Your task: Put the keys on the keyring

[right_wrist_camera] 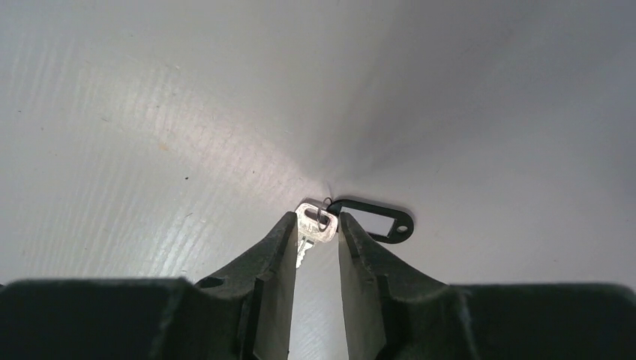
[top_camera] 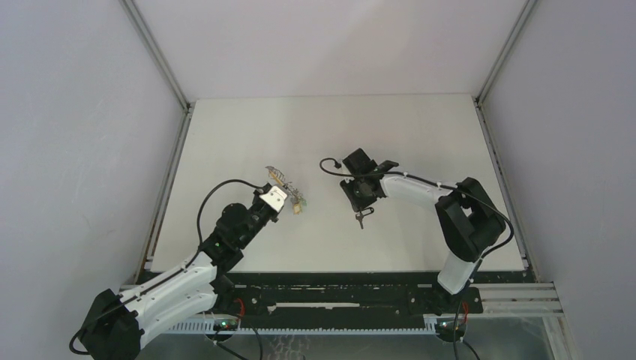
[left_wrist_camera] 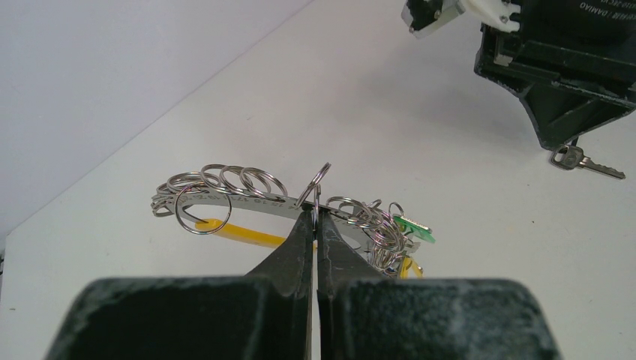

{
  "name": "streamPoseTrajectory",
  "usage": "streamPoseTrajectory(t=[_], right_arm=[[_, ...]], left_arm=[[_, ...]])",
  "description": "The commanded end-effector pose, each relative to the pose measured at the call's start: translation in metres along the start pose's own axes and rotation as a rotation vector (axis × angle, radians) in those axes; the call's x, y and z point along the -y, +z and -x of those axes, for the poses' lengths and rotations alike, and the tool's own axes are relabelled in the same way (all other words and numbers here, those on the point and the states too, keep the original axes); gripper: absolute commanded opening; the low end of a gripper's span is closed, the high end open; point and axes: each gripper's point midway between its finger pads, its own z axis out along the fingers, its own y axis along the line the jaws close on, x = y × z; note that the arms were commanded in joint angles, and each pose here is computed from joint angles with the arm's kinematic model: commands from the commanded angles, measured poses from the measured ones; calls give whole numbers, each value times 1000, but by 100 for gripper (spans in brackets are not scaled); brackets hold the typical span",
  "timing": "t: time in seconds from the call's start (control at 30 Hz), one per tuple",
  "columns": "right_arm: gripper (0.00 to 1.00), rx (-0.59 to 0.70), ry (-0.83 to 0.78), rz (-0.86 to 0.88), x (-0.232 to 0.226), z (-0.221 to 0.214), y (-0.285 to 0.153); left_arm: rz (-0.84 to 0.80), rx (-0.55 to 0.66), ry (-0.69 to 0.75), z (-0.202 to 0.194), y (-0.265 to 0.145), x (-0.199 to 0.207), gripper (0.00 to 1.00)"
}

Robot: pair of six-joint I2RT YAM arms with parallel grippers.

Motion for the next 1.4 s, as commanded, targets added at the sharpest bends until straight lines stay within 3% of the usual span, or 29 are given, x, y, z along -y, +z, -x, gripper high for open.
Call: streamPoseTrajectory(t=[0.0,0.5,1.13,1.37], right_arm=[[26,-46,-40,-55,2,2,-5],[20,-111,-67,-99,2,-3,5],[5,-138,-76,-123,7,-9,10],[7,-138,-76,-124,9,-8,13]], left_arm=[[32,87,-26,21,1,-7,0],[37,90,-27,21,0,-8,0],[35,92,-27,22,0,-8,0],[31,88,-26,21,1,-7,0]])
